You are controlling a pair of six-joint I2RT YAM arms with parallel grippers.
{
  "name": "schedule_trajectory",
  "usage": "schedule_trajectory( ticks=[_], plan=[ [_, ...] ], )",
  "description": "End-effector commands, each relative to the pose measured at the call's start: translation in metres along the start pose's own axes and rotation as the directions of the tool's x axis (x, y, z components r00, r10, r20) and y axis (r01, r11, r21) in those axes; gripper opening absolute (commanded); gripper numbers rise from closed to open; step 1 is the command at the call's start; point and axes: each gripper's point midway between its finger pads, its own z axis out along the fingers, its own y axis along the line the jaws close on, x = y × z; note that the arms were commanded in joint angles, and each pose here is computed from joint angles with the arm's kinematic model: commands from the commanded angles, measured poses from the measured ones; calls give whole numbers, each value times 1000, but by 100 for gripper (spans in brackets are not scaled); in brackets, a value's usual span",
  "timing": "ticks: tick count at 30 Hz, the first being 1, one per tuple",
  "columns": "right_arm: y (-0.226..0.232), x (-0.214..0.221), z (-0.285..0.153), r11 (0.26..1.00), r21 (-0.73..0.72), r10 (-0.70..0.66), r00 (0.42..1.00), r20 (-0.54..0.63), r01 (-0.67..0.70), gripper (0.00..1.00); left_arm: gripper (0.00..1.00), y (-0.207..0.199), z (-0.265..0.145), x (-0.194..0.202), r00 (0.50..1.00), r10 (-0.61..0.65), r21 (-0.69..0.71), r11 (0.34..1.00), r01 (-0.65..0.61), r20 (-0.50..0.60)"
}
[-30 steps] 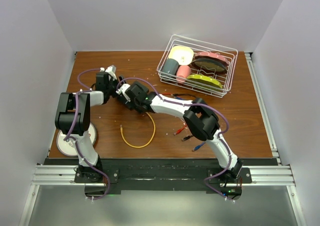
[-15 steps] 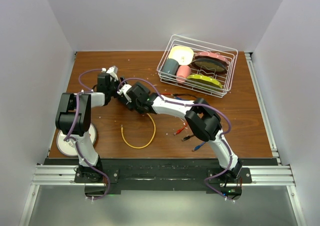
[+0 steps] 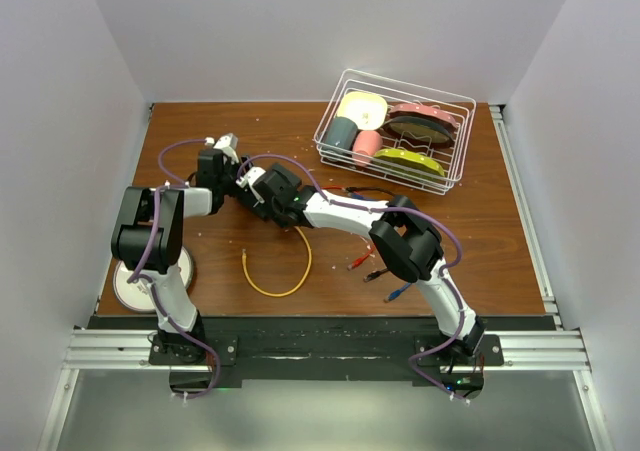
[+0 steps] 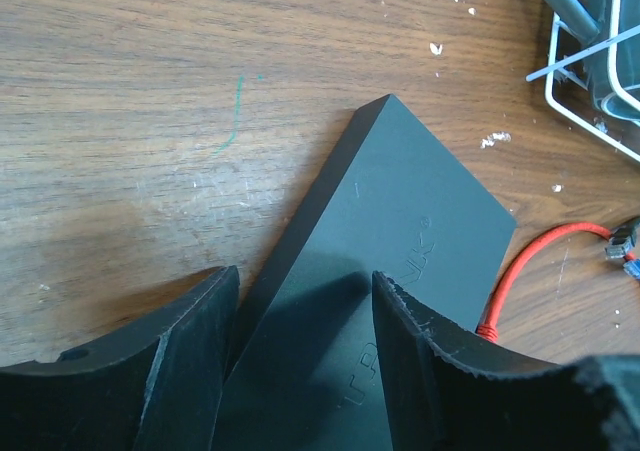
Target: Insert the plug into the switch port
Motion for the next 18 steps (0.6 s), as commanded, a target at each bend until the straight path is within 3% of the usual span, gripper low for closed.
schedule_trajectory(
  ticks=[1,18],
  plan=[
    [-1,-115,-16,993,-32,120,912,392,-117,0,59,-26,-19,108,932,-92,46,992,115,-350],
    [2,-140,-11,992,-51,122,883,454,-111,0,56,-39,-24,126,915,-65,79,991,105,-397]
  ],
)
